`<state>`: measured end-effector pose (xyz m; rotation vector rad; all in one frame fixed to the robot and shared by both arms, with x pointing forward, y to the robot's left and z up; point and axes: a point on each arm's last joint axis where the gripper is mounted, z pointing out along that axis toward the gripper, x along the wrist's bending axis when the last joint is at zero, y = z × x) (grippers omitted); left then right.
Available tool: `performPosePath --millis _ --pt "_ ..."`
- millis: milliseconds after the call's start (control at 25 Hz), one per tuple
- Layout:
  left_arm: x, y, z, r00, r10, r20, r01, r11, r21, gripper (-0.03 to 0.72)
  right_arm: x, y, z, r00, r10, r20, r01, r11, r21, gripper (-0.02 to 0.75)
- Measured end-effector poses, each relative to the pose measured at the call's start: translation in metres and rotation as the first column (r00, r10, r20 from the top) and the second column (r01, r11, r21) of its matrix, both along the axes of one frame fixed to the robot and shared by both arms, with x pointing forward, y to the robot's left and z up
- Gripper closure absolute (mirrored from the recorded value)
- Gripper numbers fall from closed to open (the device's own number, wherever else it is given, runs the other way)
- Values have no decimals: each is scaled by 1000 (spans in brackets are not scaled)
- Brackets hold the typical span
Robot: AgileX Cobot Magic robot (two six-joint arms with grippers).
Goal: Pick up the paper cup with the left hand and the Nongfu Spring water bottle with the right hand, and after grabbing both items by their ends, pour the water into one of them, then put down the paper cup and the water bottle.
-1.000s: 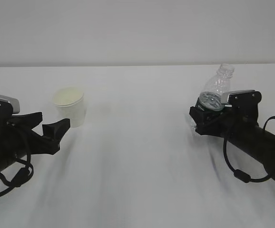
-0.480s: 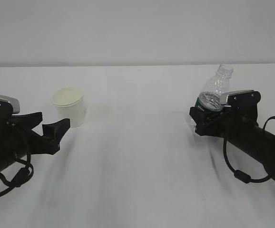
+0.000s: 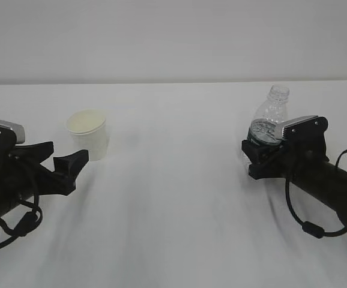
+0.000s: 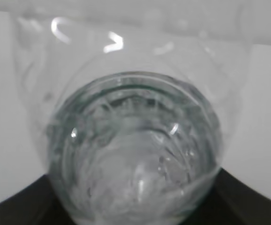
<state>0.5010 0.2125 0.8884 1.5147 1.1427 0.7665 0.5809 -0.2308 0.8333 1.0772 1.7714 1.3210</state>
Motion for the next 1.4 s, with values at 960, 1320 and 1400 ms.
performPosePath --millis 960,1320,1400 --pt "14 0 0 998 52 21 -52 999 -18 22 -27 -6 7 998 -25 -49 23 999 -39 311" --pt "27 -5 -32 998 45 -52 -45 999 11 -2 -27 -3 36 1000 13 25 -12 1000 -22 312" --pt "31 -4 -36 996 71 -54 -70 997 8 -2 -27 -3 40 999 14 39 -13 1000 -19 313"
